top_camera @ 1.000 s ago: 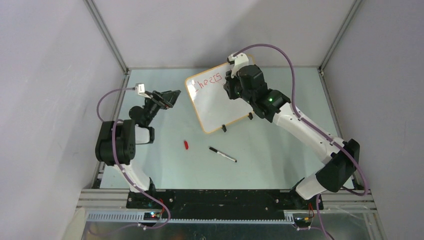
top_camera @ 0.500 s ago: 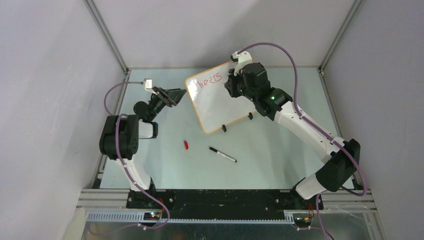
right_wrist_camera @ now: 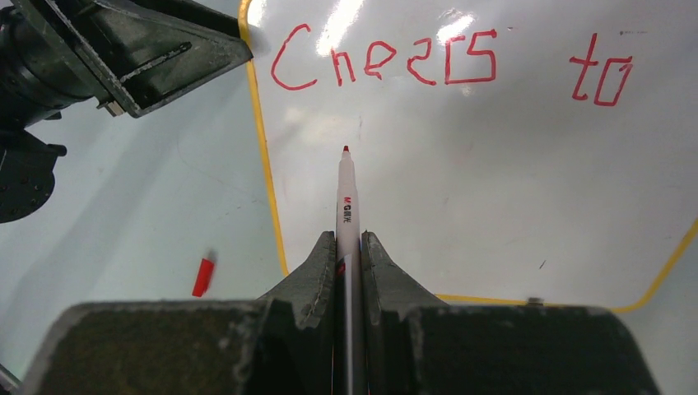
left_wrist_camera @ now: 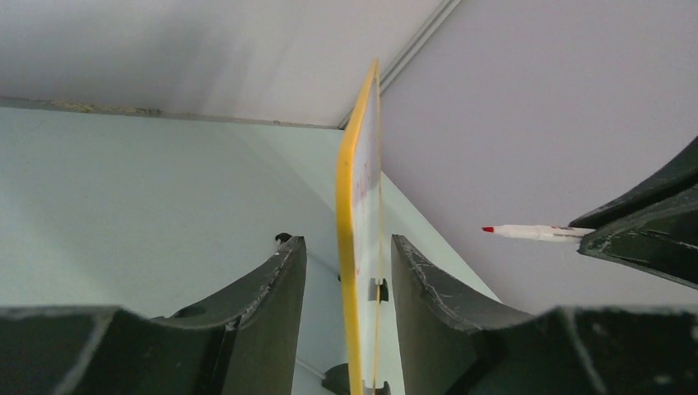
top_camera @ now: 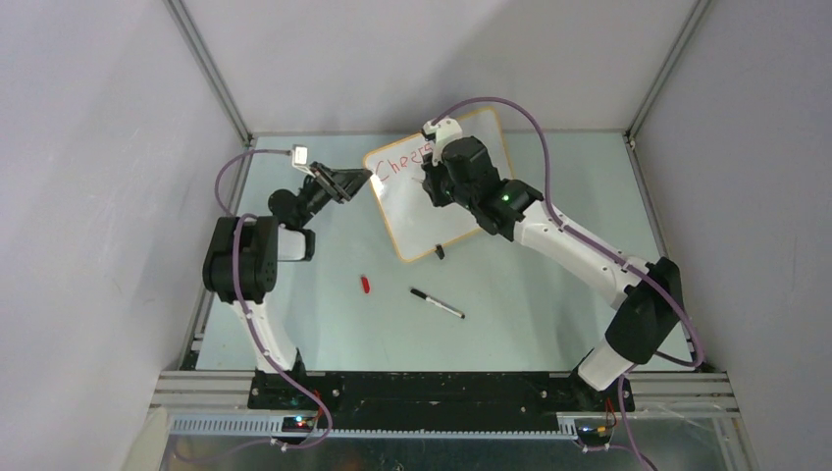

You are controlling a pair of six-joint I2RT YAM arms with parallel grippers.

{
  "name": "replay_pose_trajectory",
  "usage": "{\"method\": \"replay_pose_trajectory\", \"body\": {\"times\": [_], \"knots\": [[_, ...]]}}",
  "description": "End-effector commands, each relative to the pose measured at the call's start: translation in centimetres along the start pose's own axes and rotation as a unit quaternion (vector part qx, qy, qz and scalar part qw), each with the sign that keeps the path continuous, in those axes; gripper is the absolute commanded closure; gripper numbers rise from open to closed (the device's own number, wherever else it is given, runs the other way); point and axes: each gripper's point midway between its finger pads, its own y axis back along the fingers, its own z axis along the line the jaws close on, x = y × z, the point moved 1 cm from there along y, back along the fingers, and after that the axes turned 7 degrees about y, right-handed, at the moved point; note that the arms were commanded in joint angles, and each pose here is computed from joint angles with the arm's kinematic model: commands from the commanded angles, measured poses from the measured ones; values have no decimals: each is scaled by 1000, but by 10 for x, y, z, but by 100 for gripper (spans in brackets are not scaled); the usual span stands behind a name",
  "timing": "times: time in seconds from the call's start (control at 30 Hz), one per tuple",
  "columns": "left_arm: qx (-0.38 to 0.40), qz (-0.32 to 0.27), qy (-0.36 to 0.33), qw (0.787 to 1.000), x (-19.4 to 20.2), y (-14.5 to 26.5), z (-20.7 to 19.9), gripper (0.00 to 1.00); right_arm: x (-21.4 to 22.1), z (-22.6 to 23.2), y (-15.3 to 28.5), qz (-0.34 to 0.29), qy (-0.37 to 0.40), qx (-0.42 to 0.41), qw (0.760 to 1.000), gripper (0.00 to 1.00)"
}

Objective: Write a sentence on the whiteboard

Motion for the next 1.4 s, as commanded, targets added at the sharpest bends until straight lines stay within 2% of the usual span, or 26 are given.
{"method": "replay_pose_trajectory", "body": {"times": [0.0, 0.13, 0.43, 0.87, 0.93, 1.0, 1.07, 1.37], "knots": [[43, 17, -17, 999, 4, -12, -18, 53, -33, -7, 6, -40, -2, 15, 999, 100], [49, 36, -15, 998, 11, -18, -21, 58, -31, -1, 2, -33, -5, 5, 999, 100], [46, 39, -22, 998, 12, -17, -21, 72, -23, 10, -1, -23, 4, 5, 1000, 100], [40, 28, -19, 999, 7, -13, -18, 75, -7, 13, -9, -7, 15, 15, 1000, 100], [41, 28, -19, 999, 7, -13, -18, 77, -3, 12, -12, -4, 16, 18, 1000, 100], [41, 28, -18, 999, 7, -13, -18, 85, -1, 12, -14, -4, 17, 21, 1000, 100], [42, 29, -16, 999, 7, -13, -18, 90, 2, 14, -17, -3, 15, 20, 1000, 100], [42, 34, -7, 999, 8, -13, -13, 96, 17, 28, -29, 7, 16, 14, 1000, 100]]}}
